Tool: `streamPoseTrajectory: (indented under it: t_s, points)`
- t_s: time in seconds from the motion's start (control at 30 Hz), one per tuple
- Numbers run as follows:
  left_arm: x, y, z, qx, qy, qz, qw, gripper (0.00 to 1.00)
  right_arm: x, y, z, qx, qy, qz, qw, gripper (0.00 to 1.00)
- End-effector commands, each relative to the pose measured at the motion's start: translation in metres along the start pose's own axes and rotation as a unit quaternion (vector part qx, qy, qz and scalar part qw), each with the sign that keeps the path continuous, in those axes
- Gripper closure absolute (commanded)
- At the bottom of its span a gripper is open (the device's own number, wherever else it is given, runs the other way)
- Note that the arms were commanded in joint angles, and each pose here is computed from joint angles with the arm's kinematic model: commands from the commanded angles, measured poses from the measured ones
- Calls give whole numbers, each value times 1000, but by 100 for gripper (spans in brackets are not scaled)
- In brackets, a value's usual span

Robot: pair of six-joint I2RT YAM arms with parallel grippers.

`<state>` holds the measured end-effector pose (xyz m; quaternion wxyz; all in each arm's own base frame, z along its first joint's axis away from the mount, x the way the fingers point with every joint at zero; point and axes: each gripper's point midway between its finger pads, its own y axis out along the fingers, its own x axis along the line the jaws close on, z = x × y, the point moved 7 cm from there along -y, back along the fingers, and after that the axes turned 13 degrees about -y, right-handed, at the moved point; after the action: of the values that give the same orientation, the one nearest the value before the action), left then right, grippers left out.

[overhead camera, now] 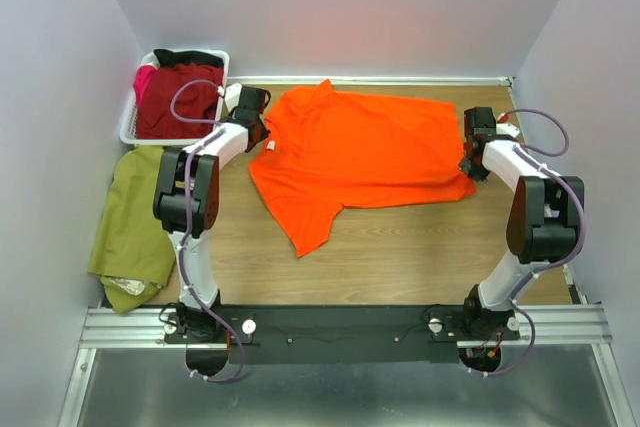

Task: Fold and stack the t-shirts
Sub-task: Flatten out the tshirt, then grap the side of the flattened tshirt closest away from the robot with both arms

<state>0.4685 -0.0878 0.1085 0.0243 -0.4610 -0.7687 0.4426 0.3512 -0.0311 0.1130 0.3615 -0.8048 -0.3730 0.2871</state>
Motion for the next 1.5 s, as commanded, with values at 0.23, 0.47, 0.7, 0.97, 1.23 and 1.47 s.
streamPoseTrajectory:
  t_s: [0.23,0.47,0.7,0.97,1.23,1.47]
  points:
    - [-2,-130,31,-60,65,78,993,62,3,-19,-7,-29,29,-55,998,60]
    - [28,-166,116,31,129,100,986,62,-4,-34,-9,-54,29,-65,996,52]
    - [62,-193,152,83,140,94,982,61,-1,-37,-7,-52,29,-76,995,51]
    - [80,-215,194,138,172,117,968,58,11,-37,-1,-45,16,-87,995,51]
    - [104,-220,218,168,179,89,965,57,15,-36,3,-39,9,-91,995,51]
    - [112,-229,231,193,180,78,961,57,18,-35,6,-36,7,-93,995,51]
